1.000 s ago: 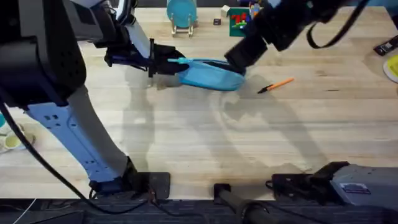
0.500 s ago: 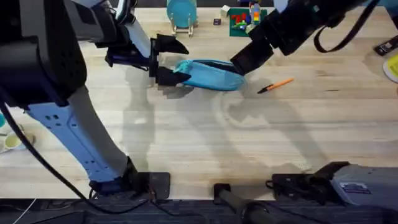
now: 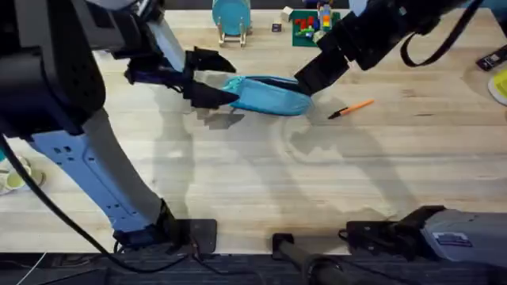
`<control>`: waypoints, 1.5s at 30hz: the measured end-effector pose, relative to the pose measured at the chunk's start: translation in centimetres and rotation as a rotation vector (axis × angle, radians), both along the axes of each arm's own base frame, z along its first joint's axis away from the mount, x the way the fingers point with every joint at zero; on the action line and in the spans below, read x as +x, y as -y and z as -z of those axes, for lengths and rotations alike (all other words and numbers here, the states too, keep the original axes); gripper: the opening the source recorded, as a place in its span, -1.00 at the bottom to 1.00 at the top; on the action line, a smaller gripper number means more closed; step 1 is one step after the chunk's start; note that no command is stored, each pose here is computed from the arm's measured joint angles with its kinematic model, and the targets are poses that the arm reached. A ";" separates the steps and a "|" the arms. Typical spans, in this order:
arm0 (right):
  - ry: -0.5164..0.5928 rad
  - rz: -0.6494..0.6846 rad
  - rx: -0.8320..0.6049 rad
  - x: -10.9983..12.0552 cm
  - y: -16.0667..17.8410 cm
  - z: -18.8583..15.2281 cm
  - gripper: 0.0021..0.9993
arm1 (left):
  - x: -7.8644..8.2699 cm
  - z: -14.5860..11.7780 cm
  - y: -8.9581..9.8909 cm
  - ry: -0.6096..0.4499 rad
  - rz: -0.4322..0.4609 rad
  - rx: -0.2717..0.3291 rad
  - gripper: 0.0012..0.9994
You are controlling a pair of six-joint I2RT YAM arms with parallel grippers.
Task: Unzip the bag, pick up the pens from the table one at a time and place them inside, then zip the bag closed.
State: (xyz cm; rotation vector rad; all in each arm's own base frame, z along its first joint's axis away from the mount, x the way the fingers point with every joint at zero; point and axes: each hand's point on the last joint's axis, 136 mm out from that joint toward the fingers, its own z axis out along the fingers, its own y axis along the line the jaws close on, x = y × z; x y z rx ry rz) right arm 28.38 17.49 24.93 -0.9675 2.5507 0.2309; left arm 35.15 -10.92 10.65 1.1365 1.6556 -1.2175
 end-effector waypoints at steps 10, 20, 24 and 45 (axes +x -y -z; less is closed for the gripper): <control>0.007 0.005 -0.008 0.1 0.1 0.0 1.00 | -2.0 -3.4 -2.1 0.064 0.045 0.138 0.99; 0.007 0.005 -0.009 0.2 0.2 0.0 1.00 | -5.1 -8.0 -2.7 0.192 0.089 0.321 0.99; 0.007 0.005 -0.009 0.2 0.2 0.0 1.00 | -6.2 -9.3 -3.2 0.184 0.060 0.411 0.99; -0.060 0.003 -0.055 -1.4 1.2 0.8 0.98 | -8.2 -11.2 -8.2 -0.263 -0.488 0.734 0.99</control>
